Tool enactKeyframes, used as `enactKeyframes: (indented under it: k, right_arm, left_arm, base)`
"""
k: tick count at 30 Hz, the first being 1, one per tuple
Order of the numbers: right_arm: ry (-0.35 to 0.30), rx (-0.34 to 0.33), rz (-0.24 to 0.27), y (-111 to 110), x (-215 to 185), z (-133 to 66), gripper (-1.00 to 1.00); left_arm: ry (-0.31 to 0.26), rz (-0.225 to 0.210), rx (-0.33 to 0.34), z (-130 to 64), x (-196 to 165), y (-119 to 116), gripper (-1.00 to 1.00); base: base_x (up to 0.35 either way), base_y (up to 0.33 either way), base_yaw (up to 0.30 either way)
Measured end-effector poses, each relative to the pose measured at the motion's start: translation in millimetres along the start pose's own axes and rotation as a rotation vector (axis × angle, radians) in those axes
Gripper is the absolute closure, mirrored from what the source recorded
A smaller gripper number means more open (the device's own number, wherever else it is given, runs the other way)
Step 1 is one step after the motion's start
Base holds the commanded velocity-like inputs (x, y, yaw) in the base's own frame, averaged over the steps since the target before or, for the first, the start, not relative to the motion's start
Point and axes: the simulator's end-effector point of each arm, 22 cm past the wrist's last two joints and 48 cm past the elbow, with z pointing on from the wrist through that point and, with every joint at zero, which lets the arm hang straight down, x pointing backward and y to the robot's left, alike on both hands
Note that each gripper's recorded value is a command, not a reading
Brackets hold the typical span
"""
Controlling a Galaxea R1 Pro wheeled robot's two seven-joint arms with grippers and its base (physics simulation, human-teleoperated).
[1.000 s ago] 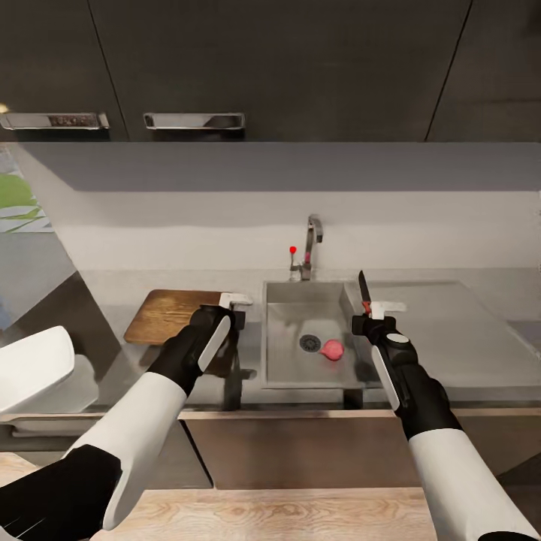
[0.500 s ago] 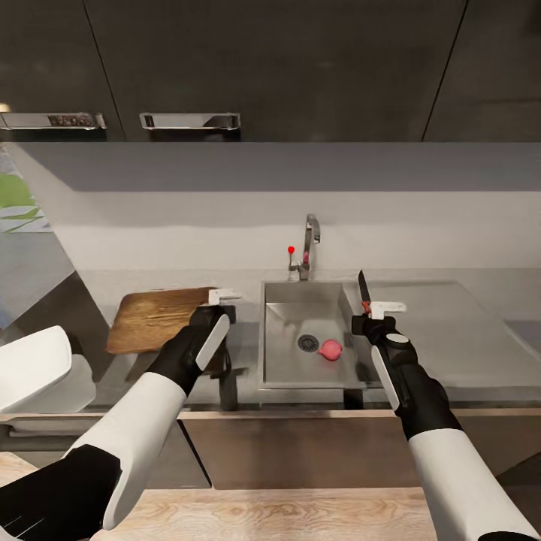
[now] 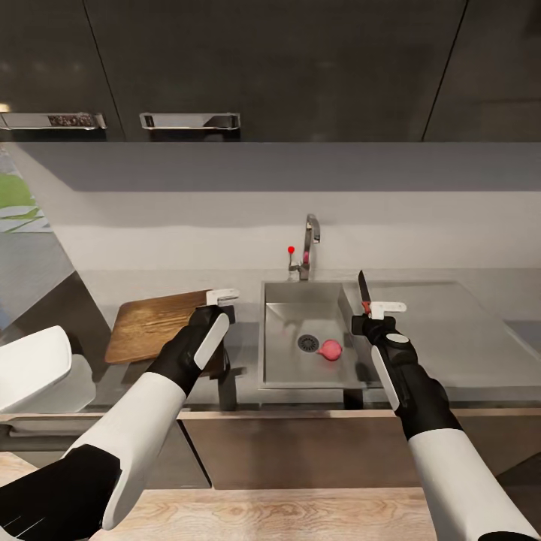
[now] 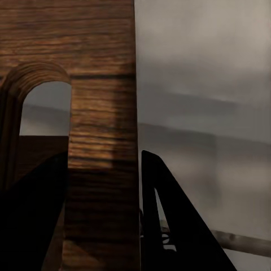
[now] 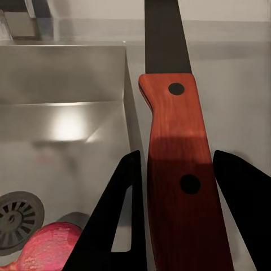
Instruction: In the kitchen, take the Vidalia onion out of the sink, dice it on the chopping board with the paring knife, put the diced onion into the bowl on the countertop, then place both the paring knife and the chopping board into the sink.
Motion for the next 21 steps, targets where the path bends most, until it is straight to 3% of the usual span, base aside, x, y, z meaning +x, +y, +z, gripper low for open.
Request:
enactKeyframes:
  k: [12, 21]
  right_arm:
    - [0.0, 0.0, 0.0, 0, 0, 0.0, 1.0]
    - [0.0, 0.0, 0.001, 0, 0, 0.1, 1.0]
  left_arm:
    - [0.011, 0.003, -0.001, 1.7, 5, 0, 1.0]
    - [0.076, 0.026, -0.013, 11.7, 37, 2, 1.0]
  base:
    - [0.0, 0.0, 0.0]
    - [0.0, 0.0, 0.0]
